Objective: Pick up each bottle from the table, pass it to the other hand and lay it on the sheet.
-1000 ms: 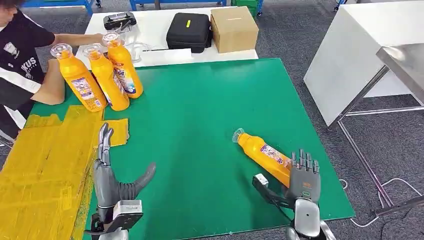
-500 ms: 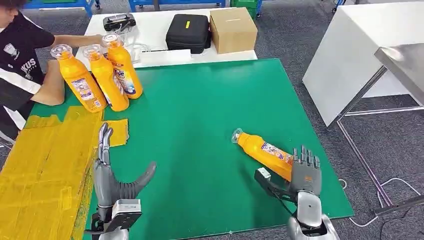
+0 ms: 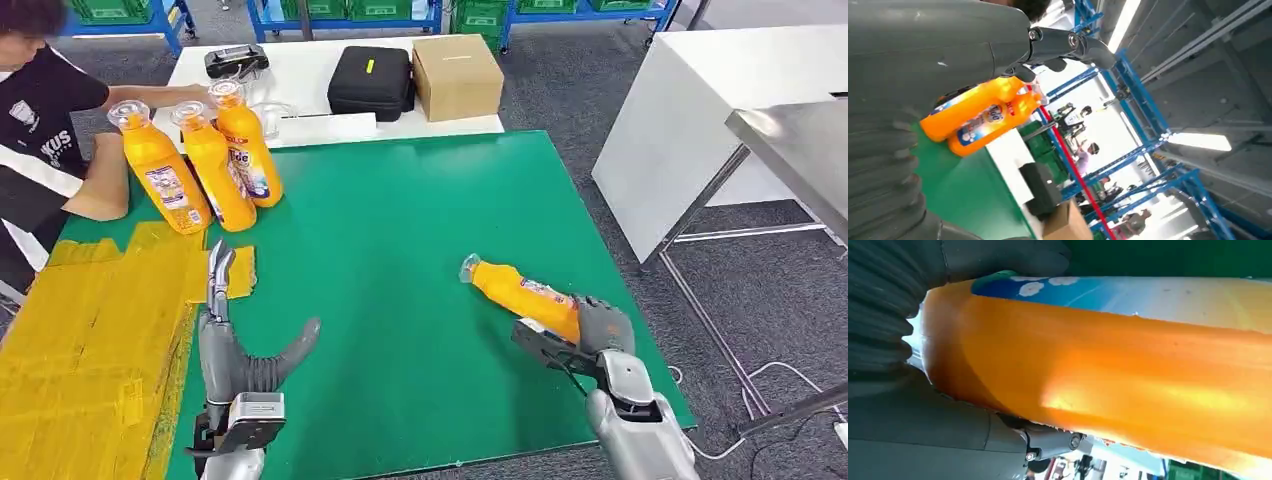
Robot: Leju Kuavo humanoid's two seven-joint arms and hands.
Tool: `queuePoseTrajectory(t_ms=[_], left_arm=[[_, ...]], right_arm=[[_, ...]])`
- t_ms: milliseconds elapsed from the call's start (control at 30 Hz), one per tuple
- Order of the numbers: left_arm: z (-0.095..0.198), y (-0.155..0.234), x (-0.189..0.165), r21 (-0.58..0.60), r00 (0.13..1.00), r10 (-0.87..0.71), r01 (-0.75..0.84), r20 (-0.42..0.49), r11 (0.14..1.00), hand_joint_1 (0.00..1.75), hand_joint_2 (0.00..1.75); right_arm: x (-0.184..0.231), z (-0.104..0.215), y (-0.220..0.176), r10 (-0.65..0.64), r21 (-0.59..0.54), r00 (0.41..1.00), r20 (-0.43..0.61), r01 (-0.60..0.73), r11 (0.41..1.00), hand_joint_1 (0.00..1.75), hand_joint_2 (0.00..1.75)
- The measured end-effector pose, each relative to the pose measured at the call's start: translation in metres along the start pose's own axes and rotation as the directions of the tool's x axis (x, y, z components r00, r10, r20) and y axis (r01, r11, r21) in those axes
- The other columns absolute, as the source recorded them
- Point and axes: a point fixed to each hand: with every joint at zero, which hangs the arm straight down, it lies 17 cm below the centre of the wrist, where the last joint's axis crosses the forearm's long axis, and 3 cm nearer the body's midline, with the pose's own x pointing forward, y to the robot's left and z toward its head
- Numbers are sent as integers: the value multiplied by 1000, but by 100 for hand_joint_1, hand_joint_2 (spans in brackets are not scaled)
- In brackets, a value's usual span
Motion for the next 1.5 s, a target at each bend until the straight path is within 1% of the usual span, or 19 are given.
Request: queuePoseTrajectory(t_ms=[100,233,467,567,633,767,1167,1233,1300,1367,1400,1433,1500], left_arm=[[-4,-2,2,2,1000,10,-10,12,1000,0,175],[-13,-5,10,6,999,26,-27,40,1000,0,175],[-13,-10,11,-10,998,51,-51,27,999,0,175],[-8,-19,7,-56,999,51,-50,3,997,0,175],[-2,-24,4,-84,999,50,-52,-19,995,0,175],[3,-25,1,-98,998,47,-50,-32,994,0,175],[7,-25,-2,-106,998,44,-48,-41,993,0,175],[8,-28,-2,-118,998,47,-52,-47,992,0,175],[12,-35,-6,-159,995,63,-74,-74,984,0,175],[18,-43,-8,-199,992,78,-97,-97,975,0,175],[21,-45,-9,-214,991,84,-105,-105,971,0,175],[24,-49,-10,-233,989,90,-114,-114,966,0,175],[27,-54,-12,-258,987,99,-129,-126,957,0,175]], right_arm=[[-6,-6,5,6,26,1000,0,-6,1000,175,175],[-16,-13,1,16,32,1000,-10,-15,999,175,175],[-22,-14,-6,1,-27,999,-40,-2,1000,175,175],[-7,-8,-15,-70,-110,998,-10,68,992,175,175],[3,-3,-20,-121,-138,993,12,122,983,175,175],[16,2,-25,-157,-151,987,30,160,976,175,175],[20,8,-26,-178,-162,983,38,182,970,175,175],[23,8,-29,-202,-173,977,63,210,962,175,175],[44,15,-44,-318,-205,932,174,350,914,175,175],[72,31,-59,-419,-211,856,304,489,846,175,175],[81,38,-62,-453,-203,824,340,534,820,175,175],[97,46,-73,-493,-198,777,392,595,779,175,175],[120,57,-89,-532,-181,713,456,660,729,175,175]])
